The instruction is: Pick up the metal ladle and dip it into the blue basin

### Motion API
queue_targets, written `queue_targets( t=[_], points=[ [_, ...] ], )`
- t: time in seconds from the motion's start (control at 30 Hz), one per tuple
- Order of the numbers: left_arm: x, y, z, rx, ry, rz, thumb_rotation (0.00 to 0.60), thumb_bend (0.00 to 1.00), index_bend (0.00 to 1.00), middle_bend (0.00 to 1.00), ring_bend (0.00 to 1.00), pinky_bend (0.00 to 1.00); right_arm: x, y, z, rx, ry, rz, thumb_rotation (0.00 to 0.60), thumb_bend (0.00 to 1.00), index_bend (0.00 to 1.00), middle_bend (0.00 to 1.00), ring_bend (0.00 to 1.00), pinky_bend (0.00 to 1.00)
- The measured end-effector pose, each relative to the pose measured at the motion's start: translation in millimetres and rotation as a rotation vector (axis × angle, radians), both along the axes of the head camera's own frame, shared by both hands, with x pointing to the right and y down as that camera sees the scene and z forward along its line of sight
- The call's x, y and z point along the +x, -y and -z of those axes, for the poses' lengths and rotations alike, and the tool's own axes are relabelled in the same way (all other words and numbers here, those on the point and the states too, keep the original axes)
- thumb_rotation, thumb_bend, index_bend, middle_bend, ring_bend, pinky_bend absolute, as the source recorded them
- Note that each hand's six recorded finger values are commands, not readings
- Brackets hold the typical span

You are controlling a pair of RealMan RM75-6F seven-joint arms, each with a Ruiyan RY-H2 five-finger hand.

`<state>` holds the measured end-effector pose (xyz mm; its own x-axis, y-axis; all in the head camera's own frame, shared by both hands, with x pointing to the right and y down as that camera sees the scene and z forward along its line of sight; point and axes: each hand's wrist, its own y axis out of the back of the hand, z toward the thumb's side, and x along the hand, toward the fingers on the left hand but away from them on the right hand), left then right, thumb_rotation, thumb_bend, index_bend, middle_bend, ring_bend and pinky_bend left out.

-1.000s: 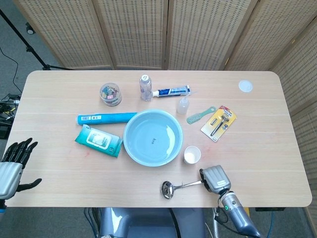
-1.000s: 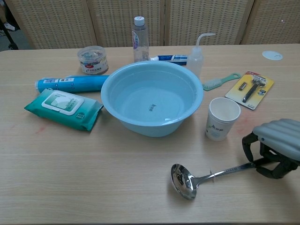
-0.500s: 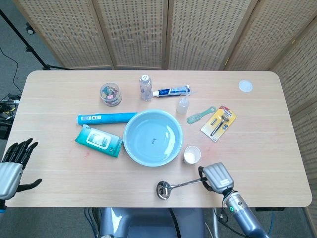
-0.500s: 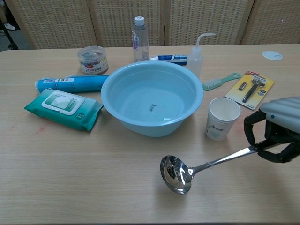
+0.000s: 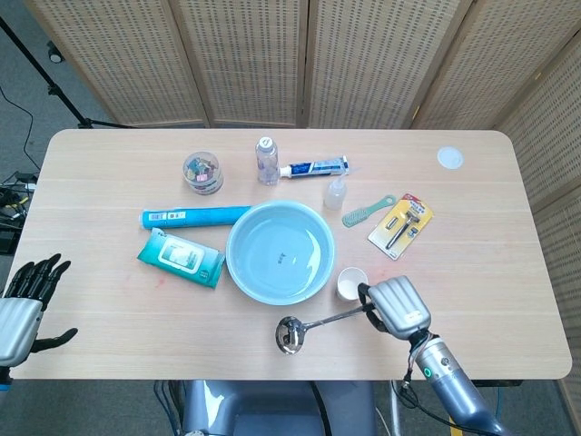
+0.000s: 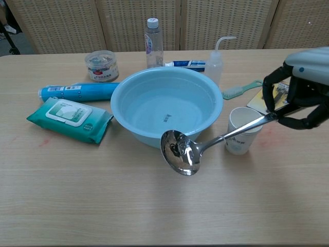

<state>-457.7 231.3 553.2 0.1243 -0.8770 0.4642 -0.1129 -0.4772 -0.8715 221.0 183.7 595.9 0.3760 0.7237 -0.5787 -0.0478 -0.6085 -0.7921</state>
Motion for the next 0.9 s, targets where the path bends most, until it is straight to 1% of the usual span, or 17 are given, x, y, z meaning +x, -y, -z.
queue_targets(
  t=[0.13,0.27,0.37,0.57,0.67,0.77,0.9],
  points=[
    [-1,1,0,0.003,0.000,0.005,0.600,0.00,0.00,0.00,0.00,0.00,-11,26,0,0.060,-0.025,-0.011,0.600,0.96,0.80,0.94,0.89,1.00],
    [-2,2,-1,0.000,0.001,0.011,0.600,0.00,0.00,0.00,0.00,0.00,-25,61,-5,0.137,-0.095,-0.037,0.600,0.96,0.80,0.94,0.89,1.00],
    [-3,3,-1,-0.003,0.001,0.014,0.600,0.00,0.00,0.00,0.00,0.00,-36,84,-10,0.167,-0.143,-0.069,0.600,0.96,0.80,0.94,0.89,1.00],
    [-5,6,-3,-0.007,0.000,0.024,0.600,0.00,0.00,0.00,0.00,0.00,-58,119,-20,0.206,-0.226,-0.117,0.600,0.96,0.80,0.94,0.89,1.00],
    [-6,7,-3,-0.011,-0.001,0.029,0.600,0.00,0.00,0.00,0.00,0.00,-63,130,-26,0.237,-0.270,-0.130,0.600,0.97,0.80,0.94,0.89,1.00],
    [-7,8,-4,-0.013,-0.002,0.034,0.600,0.00,0.00,0.00,0.00,0.00,-66,136,-34,0.269,-0.316,-0.138,0.600,0.98,0.80,0.94,0.89,1.00],
    [-8,9,-4,-0.014,-0.004,0.039,0.600,0.00,0.00,0.00,0.00,0.00,-71,136,-44,0.307,-0.359,-0.129,0.600,0.99,0.80,0.94,0.89,1.00]
  ],
)
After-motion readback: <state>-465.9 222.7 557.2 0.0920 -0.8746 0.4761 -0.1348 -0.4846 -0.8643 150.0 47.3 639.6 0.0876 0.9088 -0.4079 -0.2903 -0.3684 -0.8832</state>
